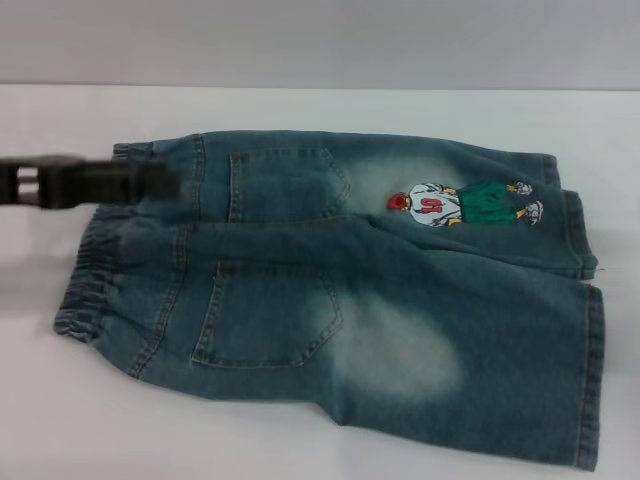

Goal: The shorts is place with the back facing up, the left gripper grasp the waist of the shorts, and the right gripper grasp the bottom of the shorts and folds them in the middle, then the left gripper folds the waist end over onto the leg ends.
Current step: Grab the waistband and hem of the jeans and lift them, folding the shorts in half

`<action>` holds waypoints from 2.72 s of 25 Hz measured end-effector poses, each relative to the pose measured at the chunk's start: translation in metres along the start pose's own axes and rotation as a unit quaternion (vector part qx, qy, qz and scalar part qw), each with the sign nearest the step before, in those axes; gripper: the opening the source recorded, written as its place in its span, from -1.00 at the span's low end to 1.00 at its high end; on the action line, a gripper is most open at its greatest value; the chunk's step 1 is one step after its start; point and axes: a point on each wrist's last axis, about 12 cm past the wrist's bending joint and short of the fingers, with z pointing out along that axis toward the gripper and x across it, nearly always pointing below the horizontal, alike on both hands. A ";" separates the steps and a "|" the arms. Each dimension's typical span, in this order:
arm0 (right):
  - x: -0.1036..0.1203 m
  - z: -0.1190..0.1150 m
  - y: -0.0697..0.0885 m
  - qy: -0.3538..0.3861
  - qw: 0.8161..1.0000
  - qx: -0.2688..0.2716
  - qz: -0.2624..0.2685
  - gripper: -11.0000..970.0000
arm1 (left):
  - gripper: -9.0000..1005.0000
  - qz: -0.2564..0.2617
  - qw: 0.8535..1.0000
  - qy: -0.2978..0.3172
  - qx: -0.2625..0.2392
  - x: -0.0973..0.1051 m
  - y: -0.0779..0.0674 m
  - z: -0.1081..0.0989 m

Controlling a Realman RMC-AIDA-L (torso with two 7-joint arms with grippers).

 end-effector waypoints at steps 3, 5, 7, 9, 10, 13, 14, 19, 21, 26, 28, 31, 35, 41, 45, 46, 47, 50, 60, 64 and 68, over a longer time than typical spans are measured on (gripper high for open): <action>0.000 0.002 0.000 0.002 1.000 0.000 -0.001 0.08 | 0.53 -0.019 0.999 0.020 -0.025 0.012 0.004 -0.009; 0.000 0.003 0.000 0.003 1.000 0.000 -0.002 0.08 | 0.53 -0.028 0.999 0.029 -0.036 0.018 0.007 -0.013; 0.000 0.004 -0.001 0.004 1.000 0.001 -0.003 0.08 | 0.53 -0.036 0.997 0.041 -0.048 0.025 0.009 -0.016; 0.000 0.004 -0.001 0.005 1.000 0.001 -0.004 0.08 | 0.52 -0.043 0.996 0.054 -0.059 0.031 0.011 -0.019; 0.000 0.004 -0.001 0.005 1.000 0.001 -0.004 0.07 | 0.52 -0.046 0.995 0.061 -0.066 0.033 0.012 -0.020; 0.000 0.005 0.000 0.005 1.000 0.000 -0.003 0.07 | 0.52 -0.060 0.991 0.077 -0.093 0.041 0.018 -0.022; 0.000 0.006 0.000 0.005 1.000 0.000 -0.003 0.07 | 0.52 -0.063 0.990 0.079 -0.097 0.043 0.018 -0.023; 0.000 0.007 0.001 0.008 1.000 0.000 -0.003 0.08 | 0.51 -0.079 0.984 0.087 -0.133 0.049 0.026 -0.025; 0.000 0.006 0.000 0.009 1.000 0.001 -0.003 0.08 | 0.51 -0.084 0.982 0.091 -0.144 0.051 0.028 -0.026; 0.002 0.005 0.000 0.012 1.000 0.003 -0.002 0.08 | 0.50 -0.097 0.974 0.105 -0.175 0.056 0.035 -0.027; 0.002 0.005 0.000 0.014 1.000 0.003 -0.002 0.08 | 0.49 -0.104 0.970 0.107 -0.193 0.059 0.038 -0.029; 0.003 0.005 0.000 0.016 1.000 0.003 -0.001 0.08 | 0.49 -0.111 0.966 0.102 -0.210 0.061 0.042 -0.031; 0.003 0.006 0.001 0.016 1.000 0.003 -0.001 0.07 | 0.48 -0.119 0.962 0.100 -0.225 0.060 0.044 -0.036; 0.001 0.008 0.001 0.013 1.000 0.002 -0.003 0.07 | 0.47 -0.129 0.954 0.119 -0.245 0.058 0.048 -0.038; 0.001 0.008 0.001 0.012 1.000 0.002 -0.003 0.08 | 0.47 -0.129 0.952 0.121 -0.252 0.058 0.049 -0.037; 0.001 0.008 0.001 0.012 1.000 0.002 -0.003 0.08 | 0.47 -0.128 0.951 0.120 -0.253 0.057 0.050 -0.036; 0.001 0.008 0.000 0.012 1.000 0.002 -0.003 0.08 | 0.46 -0.127 0.951 0.120 -0.254 0.057 0.050 -0.036; 0.000 0.009 -0.001 0.010 1.000 0.005 -0.003 0.08 | 0.46 -0.125 0.951 0.121 -0.257 0.056 0.051 -0.035; 0.000 0.009 -0.001 0.009 1.000 0.007 -0.003 0.07 | 0.44 -0.133 0.942 0.128 -0.281 0.059 0.057 -0.035; -0.001 0.009 -0.002 0.009 1.000 0.008 -0.003 0.07 | 0.44 -0.136 0.940 0.137 -0.280 0.062 0.058 -0.027; -0.001 0.010 -0.002 0.007 1.000 0.008 -0.004 0.07 | 0.43 -0.133 0.942 0.140 -0.276 0.060 0.057 -0.023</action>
